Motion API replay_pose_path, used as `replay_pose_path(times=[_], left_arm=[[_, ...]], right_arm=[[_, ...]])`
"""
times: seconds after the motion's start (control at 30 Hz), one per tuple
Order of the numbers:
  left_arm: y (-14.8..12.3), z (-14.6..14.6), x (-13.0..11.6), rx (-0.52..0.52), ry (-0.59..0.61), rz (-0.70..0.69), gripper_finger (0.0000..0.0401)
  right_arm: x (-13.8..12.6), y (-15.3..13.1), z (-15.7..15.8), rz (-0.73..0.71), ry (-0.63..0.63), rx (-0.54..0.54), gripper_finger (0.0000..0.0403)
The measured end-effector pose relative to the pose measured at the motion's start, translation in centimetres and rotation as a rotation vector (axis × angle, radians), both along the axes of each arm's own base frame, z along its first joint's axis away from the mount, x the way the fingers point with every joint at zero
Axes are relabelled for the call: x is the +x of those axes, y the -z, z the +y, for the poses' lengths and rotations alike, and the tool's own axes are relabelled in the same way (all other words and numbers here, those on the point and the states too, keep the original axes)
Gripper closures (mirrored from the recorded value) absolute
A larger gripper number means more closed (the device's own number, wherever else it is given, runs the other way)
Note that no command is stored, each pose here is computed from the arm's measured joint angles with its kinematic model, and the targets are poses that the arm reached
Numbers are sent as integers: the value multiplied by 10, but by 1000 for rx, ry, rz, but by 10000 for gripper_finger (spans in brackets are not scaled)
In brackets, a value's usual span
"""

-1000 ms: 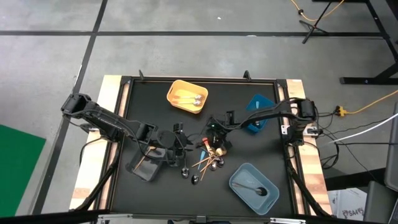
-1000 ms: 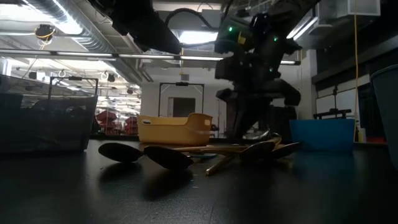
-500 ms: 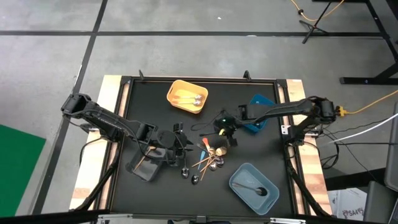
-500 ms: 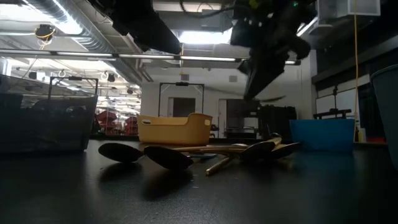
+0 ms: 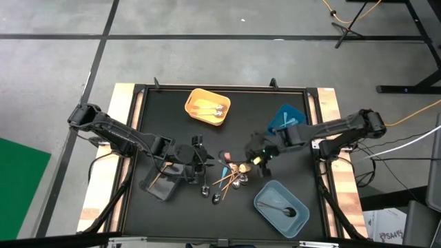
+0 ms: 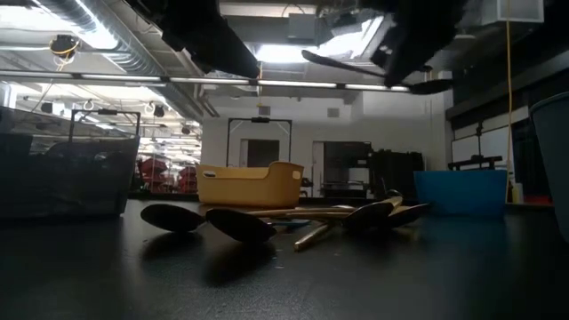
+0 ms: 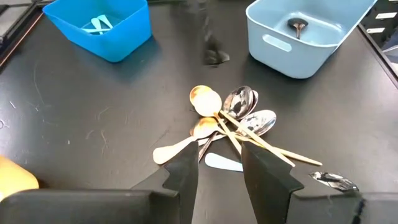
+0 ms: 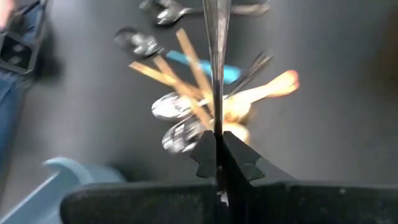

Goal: Sort silverware by color (type)
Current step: Put the black spoon into the light blue bin

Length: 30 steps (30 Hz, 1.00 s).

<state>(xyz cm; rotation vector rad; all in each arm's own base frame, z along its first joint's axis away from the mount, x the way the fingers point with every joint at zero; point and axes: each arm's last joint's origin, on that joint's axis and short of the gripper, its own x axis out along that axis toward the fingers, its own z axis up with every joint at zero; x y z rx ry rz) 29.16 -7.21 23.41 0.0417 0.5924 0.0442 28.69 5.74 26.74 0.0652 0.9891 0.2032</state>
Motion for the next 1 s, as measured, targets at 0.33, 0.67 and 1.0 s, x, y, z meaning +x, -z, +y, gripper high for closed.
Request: replay_pose_path(times=[0.33, 0.67, 1.0], left_arm=[[0, 0, 0, 1, 0, 0, 285], [0, 0, 0, 1, 0, 0, 285], [0, 0, 0, 1, 0, 0, 285]], right_arm=[[-28, 3, 67, 141, 23, 127, 402], [-64, 3, 123, 167, 136, 174, 402], [-97, 2, 157, 97, 317, 206, 402]])
